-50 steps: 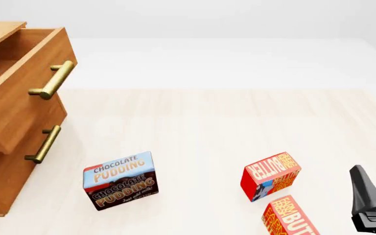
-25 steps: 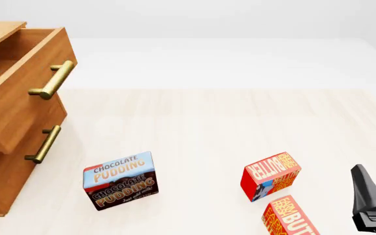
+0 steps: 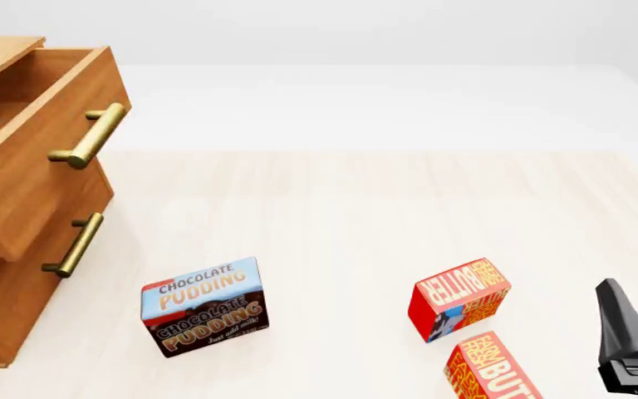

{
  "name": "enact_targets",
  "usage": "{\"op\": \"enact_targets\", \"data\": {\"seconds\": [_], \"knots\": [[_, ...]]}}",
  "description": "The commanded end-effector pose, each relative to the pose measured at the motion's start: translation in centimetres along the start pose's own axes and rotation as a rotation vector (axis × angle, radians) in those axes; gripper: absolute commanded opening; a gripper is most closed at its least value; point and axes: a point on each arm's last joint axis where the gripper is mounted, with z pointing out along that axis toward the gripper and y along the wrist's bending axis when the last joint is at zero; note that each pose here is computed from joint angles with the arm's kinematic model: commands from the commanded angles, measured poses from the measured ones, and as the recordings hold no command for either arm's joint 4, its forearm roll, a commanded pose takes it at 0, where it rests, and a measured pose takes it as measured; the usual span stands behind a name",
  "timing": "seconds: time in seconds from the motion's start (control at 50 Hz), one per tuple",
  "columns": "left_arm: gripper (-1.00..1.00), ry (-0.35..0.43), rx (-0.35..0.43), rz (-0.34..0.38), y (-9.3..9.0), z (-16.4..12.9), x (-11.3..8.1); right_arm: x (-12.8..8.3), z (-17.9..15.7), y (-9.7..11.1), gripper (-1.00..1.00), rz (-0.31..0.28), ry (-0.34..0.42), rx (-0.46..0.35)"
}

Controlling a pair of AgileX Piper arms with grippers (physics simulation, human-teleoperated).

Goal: Put the bowl in the top drawer of the cabinet.

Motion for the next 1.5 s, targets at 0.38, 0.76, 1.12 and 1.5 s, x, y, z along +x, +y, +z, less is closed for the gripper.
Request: {"op": "enact_targets", "data": {"seconds": [0.38, 0.76, 1.12, 1.5], "knots": [[-1.00, 0.016, -0.216, -0.179, 3.3, 6.3, -0.1, 0.0, 0.0, 0.0, 1.00, -0.002, -0.002, -0.001], [-1.00, 0.074, -0.309, -0.312, 5.4, 8.6, 1.7, 0.0, 0.0, 0.0, 1.00, -0.003, -0.004, -0.001], [-1.00, 0.064, -0.399, -0.283, 7.1, 10.7, -0.2, 0.0, 0.0, 0.0, 1.00, -0.005, -0.005, 0.002], [-1.00, 0.144, -0.476, -0.299, 8.9, 12.4, 1.0, -0.1, 0.0, 0.0, 1.00, -0.006, -0.006, 0.007]]}}
